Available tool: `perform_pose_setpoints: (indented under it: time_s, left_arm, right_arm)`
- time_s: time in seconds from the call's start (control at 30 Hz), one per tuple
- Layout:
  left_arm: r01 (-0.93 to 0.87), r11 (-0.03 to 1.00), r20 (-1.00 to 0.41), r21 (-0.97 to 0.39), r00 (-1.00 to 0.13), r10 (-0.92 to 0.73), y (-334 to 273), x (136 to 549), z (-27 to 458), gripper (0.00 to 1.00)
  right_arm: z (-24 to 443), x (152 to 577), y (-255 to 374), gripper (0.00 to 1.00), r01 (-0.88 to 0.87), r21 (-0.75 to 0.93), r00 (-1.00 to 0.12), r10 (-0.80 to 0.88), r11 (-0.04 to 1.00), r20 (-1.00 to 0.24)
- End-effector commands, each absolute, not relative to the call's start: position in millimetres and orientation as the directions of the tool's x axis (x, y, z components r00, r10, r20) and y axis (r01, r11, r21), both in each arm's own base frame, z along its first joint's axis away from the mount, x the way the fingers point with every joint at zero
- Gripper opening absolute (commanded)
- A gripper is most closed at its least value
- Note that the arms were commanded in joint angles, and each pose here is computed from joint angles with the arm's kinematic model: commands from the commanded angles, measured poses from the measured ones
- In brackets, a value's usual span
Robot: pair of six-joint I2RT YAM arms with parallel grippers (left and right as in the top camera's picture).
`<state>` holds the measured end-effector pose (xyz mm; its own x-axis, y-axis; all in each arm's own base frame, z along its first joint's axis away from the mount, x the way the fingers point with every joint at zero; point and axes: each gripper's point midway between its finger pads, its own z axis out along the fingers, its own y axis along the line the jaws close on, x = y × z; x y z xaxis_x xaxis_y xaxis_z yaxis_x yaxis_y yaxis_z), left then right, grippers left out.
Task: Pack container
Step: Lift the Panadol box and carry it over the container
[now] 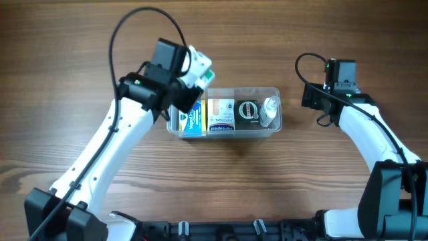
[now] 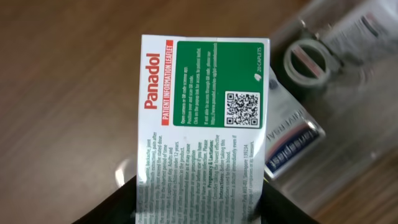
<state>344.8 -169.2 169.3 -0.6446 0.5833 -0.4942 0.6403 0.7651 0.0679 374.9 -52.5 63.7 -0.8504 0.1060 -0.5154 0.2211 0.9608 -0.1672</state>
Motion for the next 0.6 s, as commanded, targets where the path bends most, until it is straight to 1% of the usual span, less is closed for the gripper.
perform_pose_setpoints:
  time_s: [0.0,0.1,0.17,0.2,0.37,0.57]
  left_arm:
    - [0.749,0.660,-0.476,0.058,-0.561,0.678,-183.3,324.9,161.9,0.52]
    - [0.810,0.585,-0.479,0.040,-0.498,0.722,-191.7,315.8,156.7,0.49]
    - [0.845,0.535,-0.493,0.028,-0.454,0.742,-197.9,311.6,154.9,0.49]
    - [0.851,0.525,-0.496,0.028,-0.444,0.746,-199.2,312.0,153.2,0.50]
    - [0.861,0.508,-0.489,0.023,-0.433,0.757,-202.6,315.5,137.6,0.50]
    - [0.862,0.506,-0.453,-0.007,-0.454,0.767,-206.3,322.5,109.9,0.50]
  right_arm:
    - [60.2,373.4,-54.7,1.00,0.221,-0.186,-0.856,0.099,0.957,-0.507]
    - [60.2,373.4,-54.7,1.00,0.221,-0.187,-0.856,0.099,0.957,-0.507]
    - [60.3,373.5,-54.7,1.00,0.221,-0.186,-0.856,0.099,0.957,-0.508]
    - [60.3,373.5,-54.7,1.00,0.221,-0.186,-0.856,0.099,0.957,-0.508]
    - [60.2,373.4,-54.7,1.00,0.221,-0.186,-0.856,0.099,0.957,-0.507]
    - [60.3,373.5,-54.7,1.00,0.221,-0.186,-0.856,0.099,0.957,-0.508]
